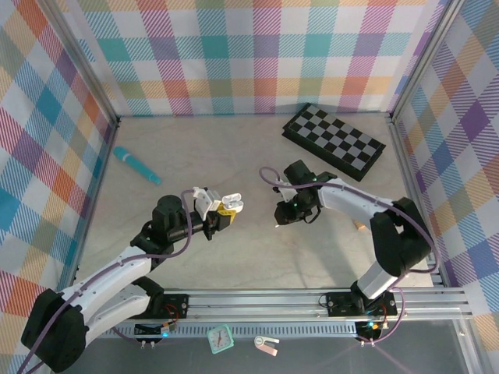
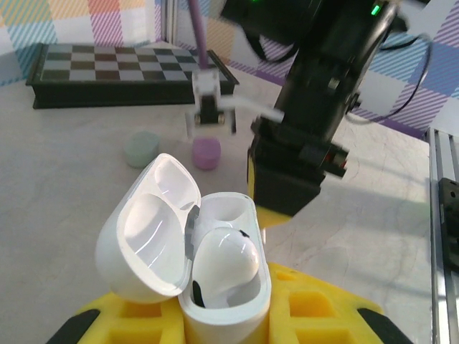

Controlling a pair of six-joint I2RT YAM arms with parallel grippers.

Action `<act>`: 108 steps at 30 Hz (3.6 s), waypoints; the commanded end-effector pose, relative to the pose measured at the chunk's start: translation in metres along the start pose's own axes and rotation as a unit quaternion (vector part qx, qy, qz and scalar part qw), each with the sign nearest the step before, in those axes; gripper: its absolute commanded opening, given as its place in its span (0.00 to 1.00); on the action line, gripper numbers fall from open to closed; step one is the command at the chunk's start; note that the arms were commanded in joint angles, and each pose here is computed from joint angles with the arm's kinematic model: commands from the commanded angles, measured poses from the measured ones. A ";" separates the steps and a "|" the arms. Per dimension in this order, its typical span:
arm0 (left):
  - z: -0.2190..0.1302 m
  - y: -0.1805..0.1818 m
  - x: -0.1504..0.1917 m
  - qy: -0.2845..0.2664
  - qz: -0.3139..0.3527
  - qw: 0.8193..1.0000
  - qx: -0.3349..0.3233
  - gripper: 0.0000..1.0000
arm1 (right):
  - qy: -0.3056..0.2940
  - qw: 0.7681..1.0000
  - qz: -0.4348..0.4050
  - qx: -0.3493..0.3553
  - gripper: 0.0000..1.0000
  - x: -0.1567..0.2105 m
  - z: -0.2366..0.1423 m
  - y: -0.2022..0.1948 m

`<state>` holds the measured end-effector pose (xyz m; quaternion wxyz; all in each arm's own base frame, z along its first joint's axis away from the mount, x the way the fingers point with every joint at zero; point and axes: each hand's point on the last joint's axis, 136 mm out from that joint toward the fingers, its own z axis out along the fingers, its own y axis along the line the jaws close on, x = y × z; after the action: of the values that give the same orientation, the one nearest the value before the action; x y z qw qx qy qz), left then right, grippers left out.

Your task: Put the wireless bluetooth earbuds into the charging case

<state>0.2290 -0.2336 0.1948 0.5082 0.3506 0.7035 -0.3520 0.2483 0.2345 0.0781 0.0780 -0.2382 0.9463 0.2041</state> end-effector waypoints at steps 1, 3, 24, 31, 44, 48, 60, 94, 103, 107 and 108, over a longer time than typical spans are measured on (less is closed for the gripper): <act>0.001 -0.005 -0.024 -0.025 0.012 0.999 0.020 0.19 | -0.028 0.998 -0.028 0.051 0.18 -0.012 -0.034 0.004; 0.004 -0.006 -0.021 -0.014 0.007 1.000 0.027 0.19 | -0.050 0.995 -0.049 0.066 0.18 -0.020 -0.052 0.012; 0.023 -0.017 -0.008 0.049 -0.039 0.994 0.092 0.19 | -0.251 0.908 -0.318 0.107 0.18 -0.060 -0.124 0.091; 0.023 -0.023 -0.013 0.046 -0.041 0.992 0.112 0.19 | -0.255 0.888 -0.366 0.109 0.18 -0.059 -0.118 0.108; 0.024 -0.027 -0.018 0.040 -0.037 0.991 0.122 0.19 | -0.239 0.882 -0.399 0.076 0.18 -0.052 -0.100 0.125; 0.024 -0.028 -0.019 0.038 -0.035 0.991 0.123 0.19 | -0.230 0.882 -0.405 0.067 0.18 -0.048 -0.093 0.128; 0.022 -0.028 -0.021 0.034 -0.032 0.992 0.119 0.19 | -0.202 0.880 -0.427 0.057 0.20 -0.034 -0.085 0.128; 0.014 -0.038 -0.027 -0.042 0.069 0.988 0.135 0.19 | -0.257 0.948 -0.158 -0.104 0.68 -0.086 -0.146 0.132; 0.014 -0.030 -0.022 -0.029 0.092 0.990 0.105 0.20 | -0.134 0.975 -0.086 -0.156 0.68 -0.100 -0.121 0.143; 0.013 -0.025 -0.022 -0.030 0.093 0.991 0.088 0.20 | -0.105 0.983 -0.080 -0.130 0.68 -0.107 -0.110 0.136; 0.013 -0.025 -0.022 -0.031 0.093 0.992 0.085 0.20 | -0.095 0.985 -0.079 -0.125 0.68 -0.106 -0.106 0.134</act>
<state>0.2203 -0.2616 0.2088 0.5053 0.4387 0.6348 -0.3864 0.2789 0.3475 0.2502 0.1914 -0.3038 0.8669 0.3457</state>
